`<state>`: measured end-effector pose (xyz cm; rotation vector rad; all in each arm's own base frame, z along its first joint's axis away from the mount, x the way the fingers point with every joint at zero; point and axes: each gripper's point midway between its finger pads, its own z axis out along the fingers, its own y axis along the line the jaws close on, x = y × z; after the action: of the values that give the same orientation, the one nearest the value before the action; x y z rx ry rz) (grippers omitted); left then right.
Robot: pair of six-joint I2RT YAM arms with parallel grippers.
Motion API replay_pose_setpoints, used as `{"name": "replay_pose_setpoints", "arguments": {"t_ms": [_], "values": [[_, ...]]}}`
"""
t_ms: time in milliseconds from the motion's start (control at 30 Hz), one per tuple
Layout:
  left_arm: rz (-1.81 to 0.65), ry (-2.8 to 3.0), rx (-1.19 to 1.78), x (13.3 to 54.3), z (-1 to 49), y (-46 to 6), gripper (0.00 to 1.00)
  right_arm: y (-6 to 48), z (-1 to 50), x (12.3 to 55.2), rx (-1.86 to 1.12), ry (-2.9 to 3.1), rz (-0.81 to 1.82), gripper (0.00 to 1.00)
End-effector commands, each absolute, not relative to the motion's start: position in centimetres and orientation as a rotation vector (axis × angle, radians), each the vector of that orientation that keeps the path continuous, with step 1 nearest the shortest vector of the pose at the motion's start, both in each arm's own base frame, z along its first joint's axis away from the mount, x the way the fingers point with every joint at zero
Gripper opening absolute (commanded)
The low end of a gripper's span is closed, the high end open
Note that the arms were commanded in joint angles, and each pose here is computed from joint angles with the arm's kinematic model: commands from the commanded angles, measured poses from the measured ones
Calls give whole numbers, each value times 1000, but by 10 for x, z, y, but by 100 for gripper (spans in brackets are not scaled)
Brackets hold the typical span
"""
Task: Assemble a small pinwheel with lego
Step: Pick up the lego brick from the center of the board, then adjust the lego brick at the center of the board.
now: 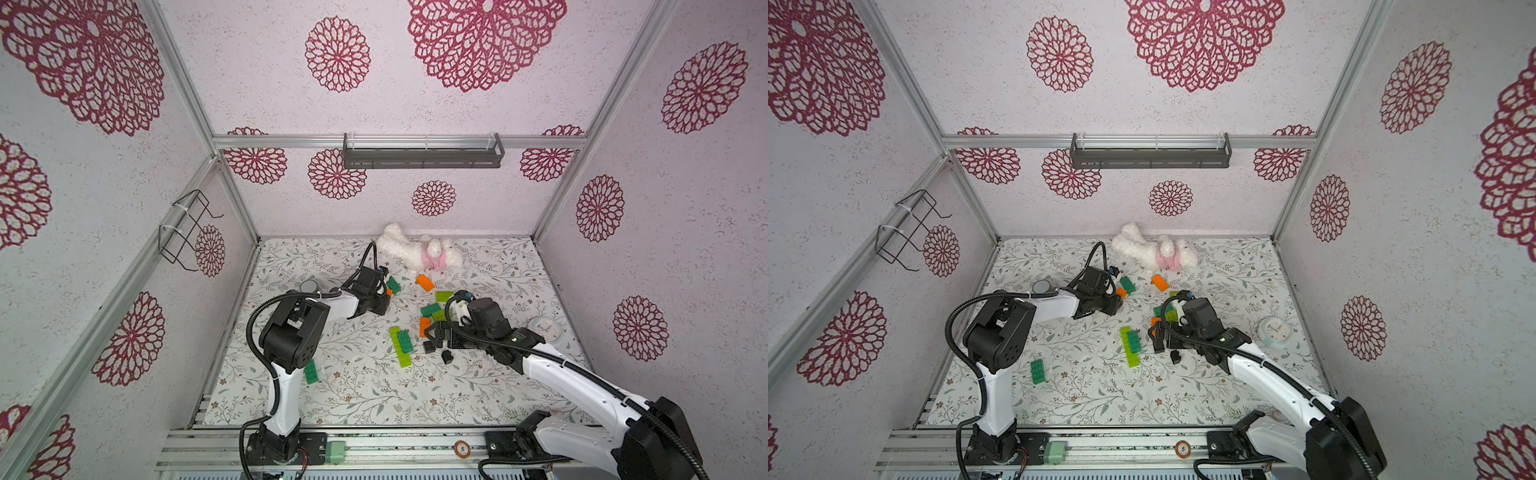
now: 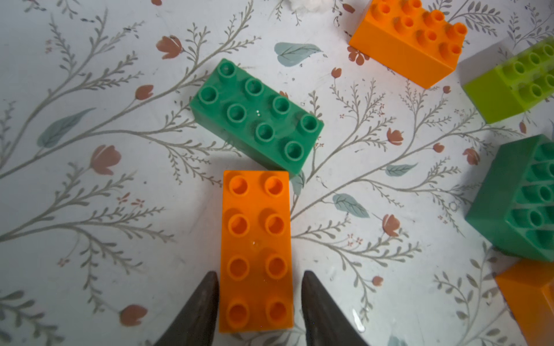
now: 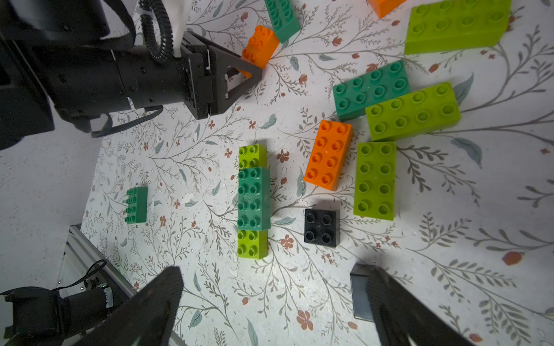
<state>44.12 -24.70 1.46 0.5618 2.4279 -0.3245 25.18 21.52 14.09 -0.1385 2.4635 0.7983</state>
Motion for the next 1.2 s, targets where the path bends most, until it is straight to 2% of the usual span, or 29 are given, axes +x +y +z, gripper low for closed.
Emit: {"name": "replay_pose_setpoints", "arguments": {"t_ms": [0, 133, 367, 467, 567, 767, 900, 1033, 1167], "values": [[-319, 2439, 572, 433, 12, -245, 44, 215, 144, 257, -123, 2447, 792, 99], [-338, 2415, 576, 431, 16, -249, 40, 216, 142, 257, -124, 2453, 791, 99], [-397, 2388, 593, 428, 23, -258, 23, 217, 141, 260, -133, 2453, 784, 99], [-445, 2331, 583, 419, 42, -265, 20, 219, 142, 263, -151, 2453, 774, 99], [-494, 2265, 561, 397, 68, -266, 19, 219, 143, 266, -174, 2454, 751, 99], [-533, 2130, 616, 323, 113, -245, 20, 227, 139, 271, -225, 2462, 760, 98], [-535, 2180, 680, 282, 103, -230, 20, 235, 131, 274, -264, 2490, 761, 96], [-523, 2223, 739, 256, 91, -237, 18, 242, 121, 276, -296, 2529, 770, 93], [-503, 2288, 710, 250, 76, -239, 17, 252, 111, 277, -302, 2564, 808, 81]]}}
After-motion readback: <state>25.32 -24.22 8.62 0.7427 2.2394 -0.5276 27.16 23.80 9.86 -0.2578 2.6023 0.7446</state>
